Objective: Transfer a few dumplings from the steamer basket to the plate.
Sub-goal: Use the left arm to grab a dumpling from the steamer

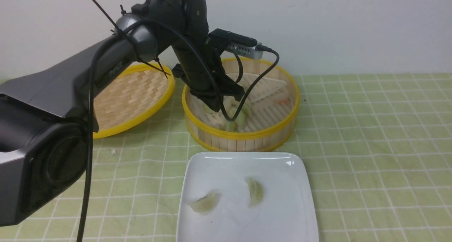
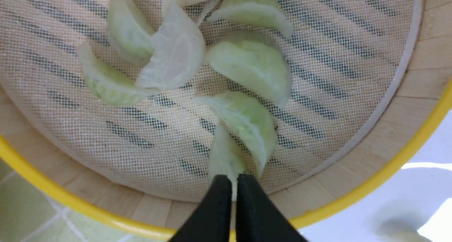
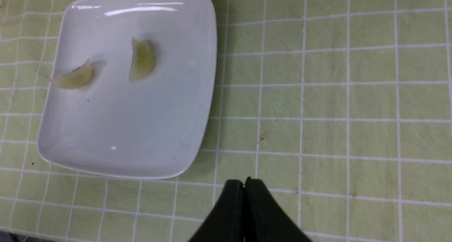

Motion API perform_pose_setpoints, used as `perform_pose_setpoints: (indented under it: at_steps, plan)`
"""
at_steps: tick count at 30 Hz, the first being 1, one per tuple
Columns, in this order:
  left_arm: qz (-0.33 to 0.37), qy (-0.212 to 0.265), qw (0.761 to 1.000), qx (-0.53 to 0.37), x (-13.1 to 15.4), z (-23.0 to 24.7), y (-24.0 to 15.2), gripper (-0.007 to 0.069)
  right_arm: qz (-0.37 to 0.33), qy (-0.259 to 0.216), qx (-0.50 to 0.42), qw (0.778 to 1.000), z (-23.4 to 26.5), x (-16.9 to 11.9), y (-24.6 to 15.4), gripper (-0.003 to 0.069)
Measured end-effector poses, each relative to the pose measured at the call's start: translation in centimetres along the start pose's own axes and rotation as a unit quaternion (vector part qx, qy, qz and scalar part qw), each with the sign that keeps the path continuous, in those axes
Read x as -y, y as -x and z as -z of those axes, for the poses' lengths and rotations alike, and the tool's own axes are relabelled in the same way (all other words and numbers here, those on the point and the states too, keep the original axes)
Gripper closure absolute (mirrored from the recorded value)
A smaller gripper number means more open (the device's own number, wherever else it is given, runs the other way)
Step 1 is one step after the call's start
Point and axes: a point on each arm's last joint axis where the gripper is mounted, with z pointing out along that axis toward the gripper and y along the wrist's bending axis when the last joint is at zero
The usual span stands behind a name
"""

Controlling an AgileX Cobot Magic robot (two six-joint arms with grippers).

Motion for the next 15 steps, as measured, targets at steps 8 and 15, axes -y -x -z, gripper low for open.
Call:
perform_pose_setpoints:
  at_steps: [8,15]
  plan:
    - [0.048,-0.003,0.999,0.013,-0.3,-2.7,0.3,0.0308,-0.004,0.008,0.0,1.0,0.0,-0.2,0.0,0.0673]
    - [0.097,-0.006,0.995,-0.005,-0.7,-6.2,-0.1,0.0125,-0.004,0.009,-0.001,1.0,0.0,-0.2,0.0,0.0673]
